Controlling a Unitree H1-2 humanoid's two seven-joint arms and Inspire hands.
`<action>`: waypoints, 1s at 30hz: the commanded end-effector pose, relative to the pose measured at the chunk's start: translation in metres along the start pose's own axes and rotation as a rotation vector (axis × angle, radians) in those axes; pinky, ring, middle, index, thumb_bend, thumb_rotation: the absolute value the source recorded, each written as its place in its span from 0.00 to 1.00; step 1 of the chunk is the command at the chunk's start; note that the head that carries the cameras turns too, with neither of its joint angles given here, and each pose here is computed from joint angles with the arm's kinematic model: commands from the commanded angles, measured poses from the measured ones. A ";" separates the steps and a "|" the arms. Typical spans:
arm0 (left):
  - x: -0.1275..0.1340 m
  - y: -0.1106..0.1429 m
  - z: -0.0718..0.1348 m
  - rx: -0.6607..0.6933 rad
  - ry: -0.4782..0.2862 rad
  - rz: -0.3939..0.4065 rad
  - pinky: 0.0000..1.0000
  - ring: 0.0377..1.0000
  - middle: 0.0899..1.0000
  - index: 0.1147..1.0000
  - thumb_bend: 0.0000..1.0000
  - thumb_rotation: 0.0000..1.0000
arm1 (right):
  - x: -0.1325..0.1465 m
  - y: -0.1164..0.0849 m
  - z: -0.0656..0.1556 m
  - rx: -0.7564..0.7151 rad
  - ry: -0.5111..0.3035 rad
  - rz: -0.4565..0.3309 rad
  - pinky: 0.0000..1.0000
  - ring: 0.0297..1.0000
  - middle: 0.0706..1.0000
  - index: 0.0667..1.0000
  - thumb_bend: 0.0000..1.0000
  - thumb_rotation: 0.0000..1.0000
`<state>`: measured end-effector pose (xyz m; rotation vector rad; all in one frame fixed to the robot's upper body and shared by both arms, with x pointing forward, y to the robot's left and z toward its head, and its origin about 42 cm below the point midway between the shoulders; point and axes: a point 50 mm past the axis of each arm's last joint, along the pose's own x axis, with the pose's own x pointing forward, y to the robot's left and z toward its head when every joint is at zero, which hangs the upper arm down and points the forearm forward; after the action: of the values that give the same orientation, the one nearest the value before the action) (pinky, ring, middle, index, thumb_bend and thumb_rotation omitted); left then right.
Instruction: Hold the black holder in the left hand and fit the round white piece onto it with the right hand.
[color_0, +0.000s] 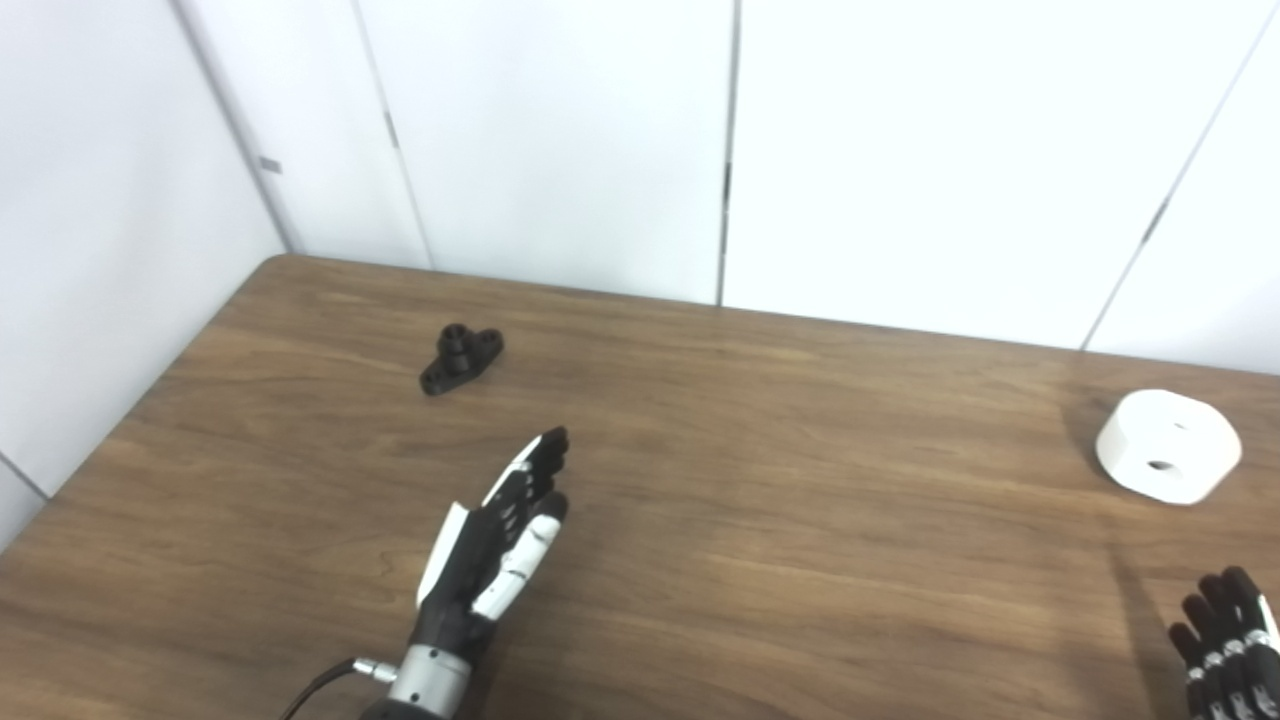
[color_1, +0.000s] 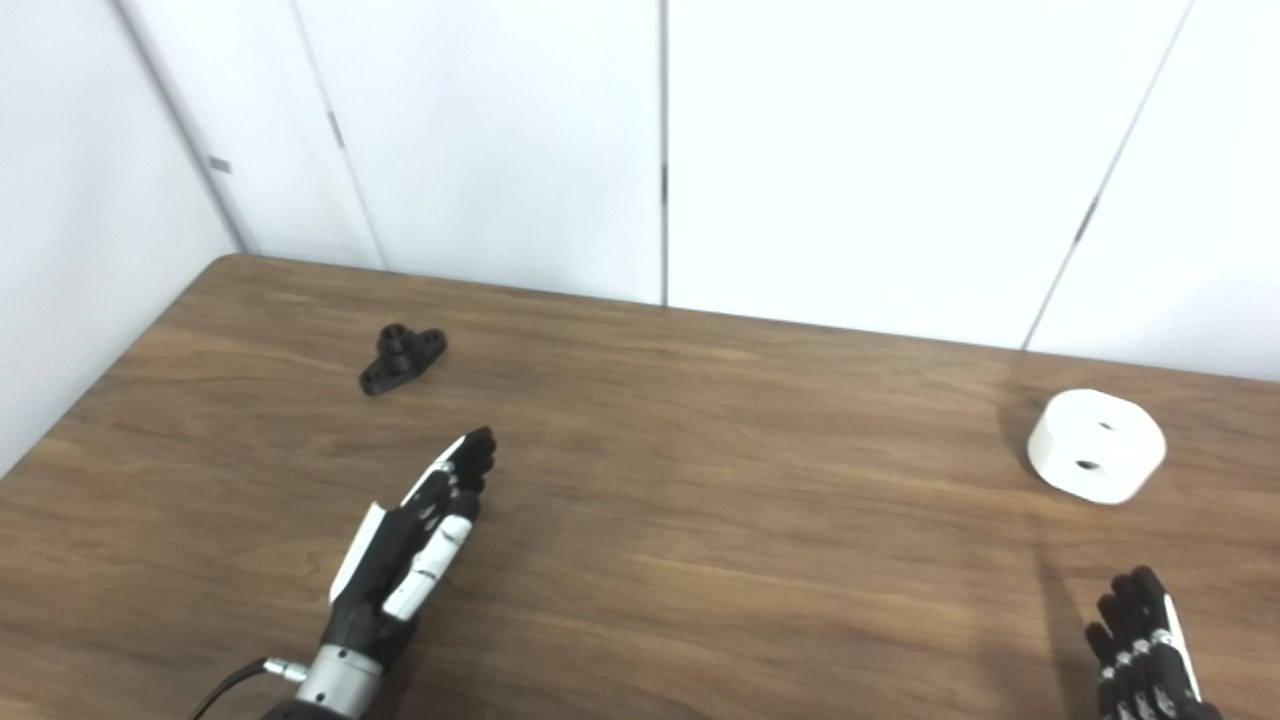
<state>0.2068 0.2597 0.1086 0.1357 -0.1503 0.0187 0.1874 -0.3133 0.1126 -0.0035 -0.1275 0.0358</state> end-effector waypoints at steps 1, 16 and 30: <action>-0.039 -0.014 -0.014 -0.030 0.080 0.028 0.96 0.96 0.94 0.94 0.54 0.76 | -0.012 -0.009 -0.016 -0.008 0.061 -0.021 1.00 1.00 1.00 1.00 0.75 1.00; -0.038 -0.024 -0.017 -0.019 0.086 0.009 0.97 0.97 0.96 0.96 0.54 0.76 | -0.013 -0.018 -0.021 -0.020 0.072 -0.037 1.00 1.00 1.00 1.00 0.69 1.00; -0.037 -0.016 0.005 -0.008 0.071 0.095 0.97 0.96 0.95 0.92 0.52 0.56 | -0.015 -0.018 -0.022 -0.023 0.071 -0.045 1.00 1.00 1.00 1.00 0.70 1.00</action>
<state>0.2068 0.2484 0.1117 0.1391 -0.1406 0.0653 0.1897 -0.3236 0.1123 -0.0242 -0.1465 0.0202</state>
